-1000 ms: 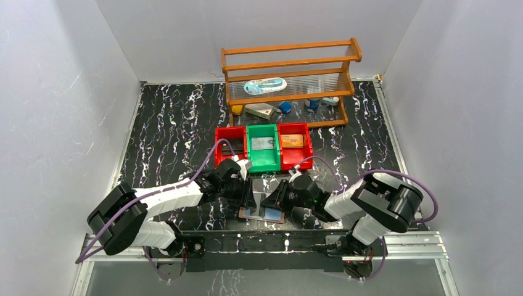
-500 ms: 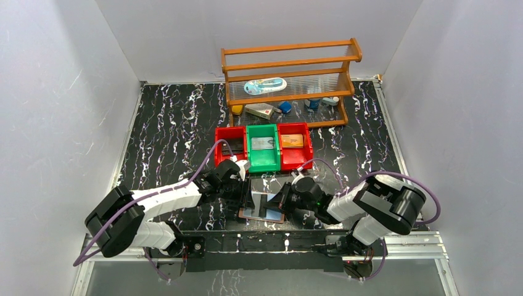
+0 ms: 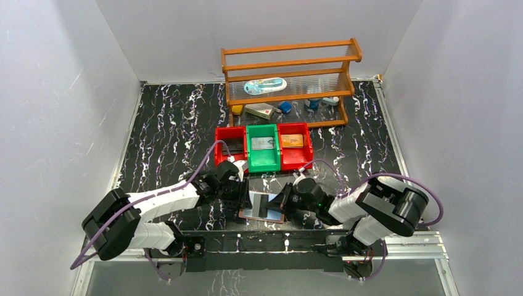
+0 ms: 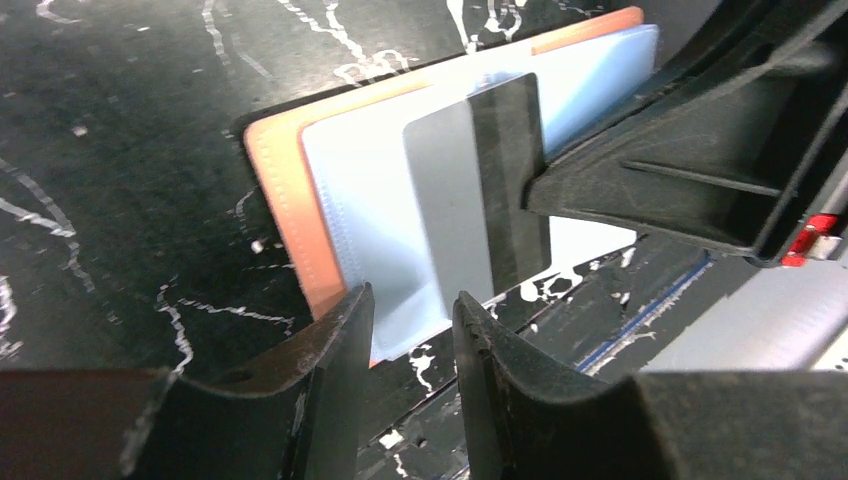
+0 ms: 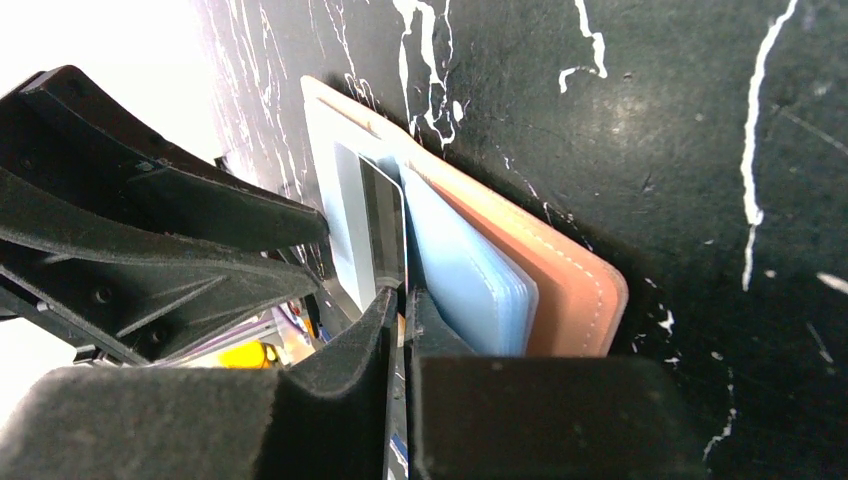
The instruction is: Take the credit cards out of the card holder
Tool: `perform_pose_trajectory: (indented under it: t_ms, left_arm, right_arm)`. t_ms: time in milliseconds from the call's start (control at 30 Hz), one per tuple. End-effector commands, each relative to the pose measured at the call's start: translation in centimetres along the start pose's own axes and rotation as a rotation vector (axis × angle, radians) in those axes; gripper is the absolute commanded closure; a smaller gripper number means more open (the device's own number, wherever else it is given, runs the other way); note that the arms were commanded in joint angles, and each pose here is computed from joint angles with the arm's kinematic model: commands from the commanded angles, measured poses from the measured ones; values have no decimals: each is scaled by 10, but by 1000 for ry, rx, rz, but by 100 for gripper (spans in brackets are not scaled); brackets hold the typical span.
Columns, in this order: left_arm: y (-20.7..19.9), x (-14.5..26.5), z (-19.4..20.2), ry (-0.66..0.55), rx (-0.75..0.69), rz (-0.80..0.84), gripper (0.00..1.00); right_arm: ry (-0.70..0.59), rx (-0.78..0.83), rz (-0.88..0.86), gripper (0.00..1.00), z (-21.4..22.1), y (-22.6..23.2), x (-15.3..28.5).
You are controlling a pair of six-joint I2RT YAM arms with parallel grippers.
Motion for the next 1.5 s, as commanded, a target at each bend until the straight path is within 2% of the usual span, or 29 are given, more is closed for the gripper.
perform_pose_trajectory:
  t_ms: [0, 233, 567, 700, 800, 1100, 1267, 1467]
  left_arm:
    - [15, 9, 7, -9, -5, -99, 66]
    - [14, 17, 9, -32, -5, -93, 67]
    - [14, 38, 6, -126, 15, -103, 66]
    - [1, 38, 1, -134, 1, -22, 63]
    - [-17, 36, -7, -124, -39, 90, 62]
    - [-5, 15, -31, -148, -80, -66, 62]
    - [15, 1, -19, -98, -25, -167, 65]
    - [26, -10, 8, -37, 55, -146, 67]
  right_arm:
    - [-14, 8, 58, 87, -1, -13, -1]
    - [37, 92, 130, 87, -4, -9, -20]
    - [105, 249, 240, 88, -15, -7, -39]
    - [160, 305, 233, 87, -14, 3, -42]
    - [164, 298, 192, 85, -13, 12, -41]
    - [140, 254, 184, 81, -14, 12, -39]
    - [126, 222, 166, 79, -14, 14, -41]
    - [88, 166, 102, 69, -15, 23, -36]
Point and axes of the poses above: each gripper's point midway between its finger pads, its own x axis back along the fingers, its own y axis along the line the jaws close on, z = x × y, the point moved 5 cm from there along x, back along the fingers, and after that the axes turned 2 degrees about -x, right-handed, at the moved point
